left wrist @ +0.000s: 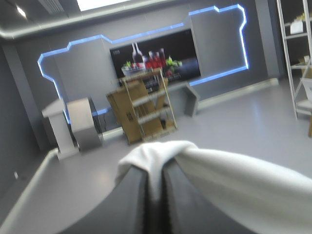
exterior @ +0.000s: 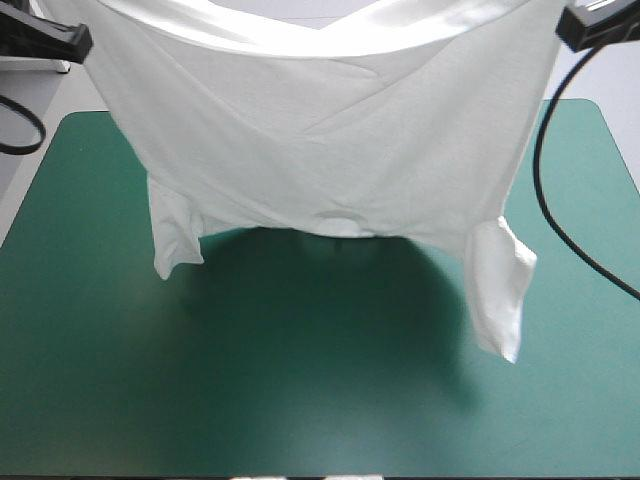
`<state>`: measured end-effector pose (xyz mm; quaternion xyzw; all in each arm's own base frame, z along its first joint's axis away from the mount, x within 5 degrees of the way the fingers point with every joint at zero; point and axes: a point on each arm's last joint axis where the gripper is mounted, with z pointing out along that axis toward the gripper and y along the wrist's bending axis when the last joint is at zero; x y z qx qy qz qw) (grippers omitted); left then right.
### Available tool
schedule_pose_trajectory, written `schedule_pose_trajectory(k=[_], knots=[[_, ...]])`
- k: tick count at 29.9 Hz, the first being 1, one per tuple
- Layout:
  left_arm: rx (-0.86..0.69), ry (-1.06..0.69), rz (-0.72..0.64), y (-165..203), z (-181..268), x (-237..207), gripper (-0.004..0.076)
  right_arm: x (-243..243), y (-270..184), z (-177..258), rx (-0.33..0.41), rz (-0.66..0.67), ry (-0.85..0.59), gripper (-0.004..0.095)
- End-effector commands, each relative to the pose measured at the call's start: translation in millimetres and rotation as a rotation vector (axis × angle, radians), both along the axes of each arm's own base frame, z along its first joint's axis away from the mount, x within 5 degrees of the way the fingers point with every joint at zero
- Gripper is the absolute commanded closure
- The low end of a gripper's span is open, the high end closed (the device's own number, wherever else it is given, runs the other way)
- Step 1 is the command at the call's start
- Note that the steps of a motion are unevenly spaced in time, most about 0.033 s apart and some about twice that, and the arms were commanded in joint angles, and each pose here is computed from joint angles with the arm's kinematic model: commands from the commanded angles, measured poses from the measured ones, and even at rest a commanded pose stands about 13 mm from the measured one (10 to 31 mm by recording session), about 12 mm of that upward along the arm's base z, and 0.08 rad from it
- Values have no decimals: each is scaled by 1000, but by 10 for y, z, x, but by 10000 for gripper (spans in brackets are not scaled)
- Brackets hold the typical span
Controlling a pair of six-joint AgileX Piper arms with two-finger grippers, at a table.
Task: Fold the cloth
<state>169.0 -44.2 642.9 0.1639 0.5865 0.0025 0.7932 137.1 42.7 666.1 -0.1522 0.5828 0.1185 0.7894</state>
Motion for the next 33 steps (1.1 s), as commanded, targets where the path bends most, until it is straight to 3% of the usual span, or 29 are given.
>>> schedule_pose_trajectory(k=[1,8,14,20,27,33], knots=[[-41,-269,10,118,380,-486,704,-504,-98,329,71,-15,-270,921],[-104,-506,15,273,671,-1093,704,-997,-190,547,97,-45,-510,922],[-82,-553,68,306,697,-1122,705,-908,-185,561,103,-54,-525,925],[-13,-454,124,183,599,-505,704,-415,-131,540,122,-63,-499,925],[16,-347,105,-62,344,438,704,587,-22,353,149,-90,-437,925],[-15,-354,83,-197,166,959,704,1165,30,184,232,-82,-443,925]])
